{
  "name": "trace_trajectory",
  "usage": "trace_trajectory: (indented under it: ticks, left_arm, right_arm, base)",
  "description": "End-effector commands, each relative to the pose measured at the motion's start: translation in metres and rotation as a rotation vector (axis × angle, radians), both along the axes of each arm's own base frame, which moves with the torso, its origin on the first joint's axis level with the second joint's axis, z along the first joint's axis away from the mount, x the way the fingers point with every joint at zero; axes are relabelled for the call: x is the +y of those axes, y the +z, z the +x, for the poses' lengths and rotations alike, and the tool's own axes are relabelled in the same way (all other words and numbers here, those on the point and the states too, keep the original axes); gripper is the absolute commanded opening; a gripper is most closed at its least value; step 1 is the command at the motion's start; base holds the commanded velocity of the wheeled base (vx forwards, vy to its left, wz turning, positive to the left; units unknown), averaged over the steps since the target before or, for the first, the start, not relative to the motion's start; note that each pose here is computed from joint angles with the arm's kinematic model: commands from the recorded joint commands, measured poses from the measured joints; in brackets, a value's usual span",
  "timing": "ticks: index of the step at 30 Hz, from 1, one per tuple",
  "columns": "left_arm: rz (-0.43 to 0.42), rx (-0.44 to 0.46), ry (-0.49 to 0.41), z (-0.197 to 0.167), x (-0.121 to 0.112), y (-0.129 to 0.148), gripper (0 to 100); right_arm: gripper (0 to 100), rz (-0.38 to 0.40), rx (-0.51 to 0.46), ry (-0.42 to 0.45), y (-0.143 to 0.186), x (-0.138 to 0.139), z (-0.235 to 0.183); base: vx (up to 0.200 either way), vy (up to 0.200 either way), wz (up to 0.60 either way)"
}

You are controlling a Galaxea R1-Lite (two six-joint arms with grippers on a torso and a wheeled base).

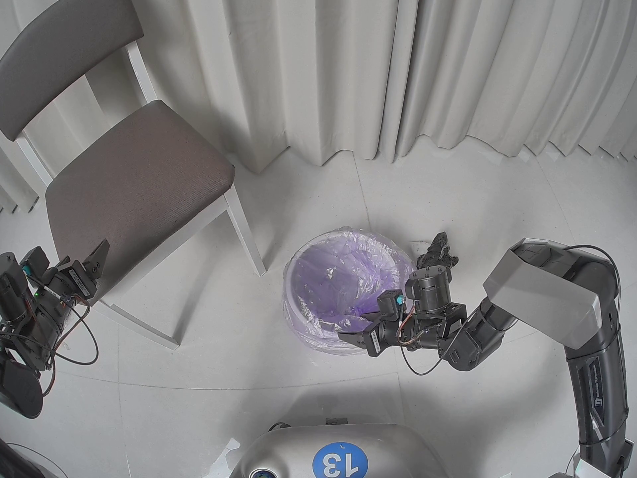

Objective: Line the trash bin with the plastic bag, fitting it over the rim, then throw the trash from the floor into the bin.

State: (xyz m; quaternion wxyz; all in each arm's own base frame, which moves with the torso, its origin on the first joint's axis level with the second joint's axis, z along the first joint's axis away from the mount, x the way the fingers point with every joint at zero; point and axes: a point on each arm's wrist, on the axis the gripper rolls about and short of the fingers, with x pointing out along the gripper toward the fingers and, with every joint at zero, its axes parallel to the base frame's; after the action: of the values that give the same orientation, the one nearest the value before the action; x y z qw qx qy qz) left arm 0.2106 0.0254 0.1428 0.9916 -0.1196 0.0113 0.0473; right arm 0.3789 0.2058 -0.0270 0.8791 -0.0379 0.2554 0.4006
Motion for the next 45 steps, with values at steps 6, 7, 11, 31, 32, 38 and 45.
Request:
trace_trajectory:
  ticks: [6, 7, 11, 31, 32, 38, 45]
  left_arm:
    - [0.000, -0.003, 0.001, -0.001, 0.000, 0.001, 100]
    - [0.000, -0.005, 0.001, -0.001, 0.000, 0.001, 100]
    - [0.000, -0.003, 0.002, -0.002, 0.000, 0.001, 100]
    - [-0.001, 0.007, 0.004, -0.002, 0.000, -0.002, 100]
    - [-0.001, 0.009, 0.004, -0.002, 0.001, -0.002, 100]
    - [-0.002, 0.015, 0.004, 0.000, 0.001, -0.003, 100]
    - [-0.005, 0.021, 0.002, 0.000, 0.001, -0.005, 100]
  right_arm:
    - [0, -0.008, 0.003, 0.005, -0.003, 0.000, -0.002]
    - [0, -0.012, 0.004, 0.005, -0.002, -0.001, -0.003]
    - [0, -0.031, 0.016, 0.027, -0.003, -0.001, -0.014]
    - [0, -0.137, 0.046, 0.056, -0.031, -0.009, -0.008]
    - [0, -0.142, 0.051, 0.044, -0.033, -0.011, -0.004]
    - [0, -0.142, 0.060, 0.006, -0.037, -0.019, 0.010]
    - [0, -0.140, 0.056, 0.005, -0.036, -0.019, 0.011]
  base:
    - [0.000, 0.000, 0.00]
    - [0.000, 0.000, 0.00]
    - [0.000, 0.000, 0.00]
    - [0.000, 0.000, 0.00]
    - [0.000, 0.000, 0.00]
    - [0.000, 0.000, 0.00]
    - [0.000, 0.000, 0.00]
